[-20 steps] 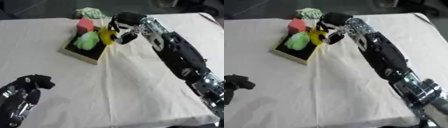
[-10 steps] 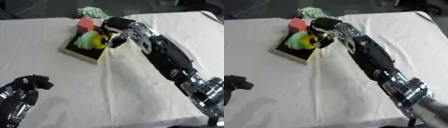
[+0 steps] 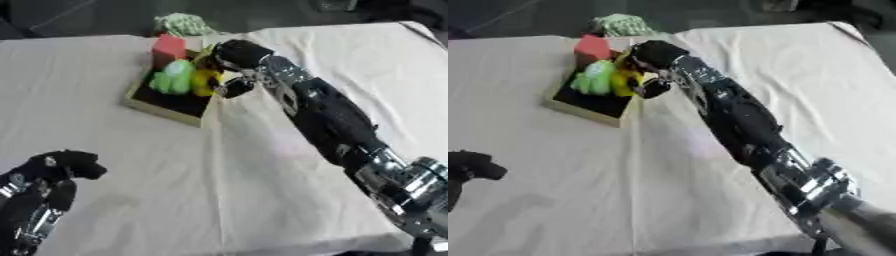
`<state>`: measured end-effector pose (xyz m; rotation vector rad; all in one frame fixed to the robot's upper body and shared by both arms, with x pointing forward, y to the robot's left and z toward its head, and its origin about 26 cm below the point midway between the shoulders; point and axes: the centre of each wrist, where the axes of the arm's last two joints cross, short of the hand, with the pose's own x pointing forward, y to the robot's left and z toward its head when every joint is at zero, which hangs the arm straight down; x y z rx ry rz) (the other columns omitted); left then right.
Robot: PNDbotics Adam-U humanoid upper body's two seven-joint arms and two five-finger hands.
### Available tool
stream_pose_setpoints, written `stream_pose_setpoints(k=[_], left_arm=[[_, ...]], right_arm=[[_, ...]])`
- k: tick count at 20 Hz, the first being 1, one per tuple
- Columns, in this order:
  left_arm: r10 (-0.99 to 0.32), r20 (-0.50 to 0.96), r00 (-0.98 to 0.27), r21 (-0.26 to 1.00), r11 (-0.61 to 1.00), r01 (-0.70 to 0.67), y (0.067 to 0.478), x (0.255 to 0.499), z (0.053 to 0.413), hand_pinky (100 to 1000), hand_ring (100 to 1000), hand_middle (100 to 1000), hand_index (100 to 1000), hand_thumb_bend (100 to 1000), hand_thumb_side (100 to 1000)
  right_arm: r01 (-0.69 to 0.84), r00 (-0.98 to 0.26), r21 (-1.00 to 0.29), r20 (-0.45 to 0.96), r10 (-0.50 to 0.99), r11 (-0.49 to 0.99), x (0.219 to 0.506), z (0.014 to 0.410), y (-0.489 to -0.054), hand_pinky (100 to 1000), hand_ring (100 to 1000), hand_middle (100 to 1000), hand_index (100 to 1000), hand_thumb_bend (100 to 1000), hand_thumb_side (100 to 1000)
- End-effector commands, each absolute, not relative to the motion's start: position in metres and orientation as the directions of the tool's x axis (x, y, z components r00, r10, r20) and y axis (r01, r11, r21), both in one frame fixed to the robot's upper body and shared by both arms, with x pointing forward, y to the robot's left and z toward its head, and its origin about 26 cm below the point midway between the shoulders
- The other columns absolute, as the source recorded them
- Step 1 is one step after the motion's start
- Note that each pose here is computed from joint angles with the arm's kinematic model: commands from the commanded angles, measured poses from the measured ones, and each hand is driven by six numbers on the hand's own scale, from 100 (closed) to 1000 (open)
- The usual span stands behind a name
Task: Pick up objects on the table and place them in the box.
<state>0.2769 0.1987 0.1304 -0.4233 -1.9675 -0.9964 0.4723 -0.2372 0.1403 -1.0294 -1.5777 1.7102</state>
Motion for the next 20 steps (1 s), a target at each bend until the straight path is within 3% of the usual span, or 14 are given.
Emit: stream_pose_setpoints(k=[1,4,7,8,14,18,20], left_arm=[[-0.072,0.800,-0.596,0.505,0.619,0.602,0.198,0.276,0.138,754,731,631,808,100,635],[-0.075,0.800,-0.595,0.505,0.619,0.601,0.198,0.276,0.138,754,731,631,808,100,638],[-0.077,0.801,-0.594,0.505,0.620,0.601,0.198,0.275,0.138,754,731,631,808,100,639],[-0.077,0.801,-0.594,0.505,0.620,0.601,0.198,0.275,0.138,754,731,630,808,100,640],[-0.088,0.803,-0.590,0.506,0.623,0.596,0.200,0.275,0.137,755,731,630,808,100,643],[-0.090,0.803,-0.589,0.507,0.621,0.597,0.200,0.275,0.137,754,731,631,808,100,645],[-0.093,0.804,-0.588,0.508,0.623,0.595,0.201,0.275,0.137,754,731,631,808,100,644]], right_arm=[[0.130,-0.514,-0.983,-0.181,0.838,-0.133,0.475,0.148,-0.242,660,712,568,780,100,270],[0.139,-0.549,-0.980,-0.196,0.813,-0.142,0.473,0.151,-0.240,690,756,685,894,100,247],[0.130,-0.596,-0.979,-0.205,0.776,-0.158,0.470,0.157,-0.239,714,789,755,940,100,366],[0.125,-0.612,-0.979,-0.205,0.763,-0.163,0.468,0.158,-0.239,718,799,797,959,100,442],[0.123,-0.703,-0.978,-0.207,0.681,-0.170,0.455,0.174,-0.243,731,822,876,976,100,549],[0.140,-0.742,-0.978,-0.208,0.638,-0.156,0.444,0.190,-0.245,728,820,887,974,100,470],[0.163,-0.756,-0.979,-0.204,0.622,-0.123,0.437,0.196,-0.246,716,809,876,966,100,370]])
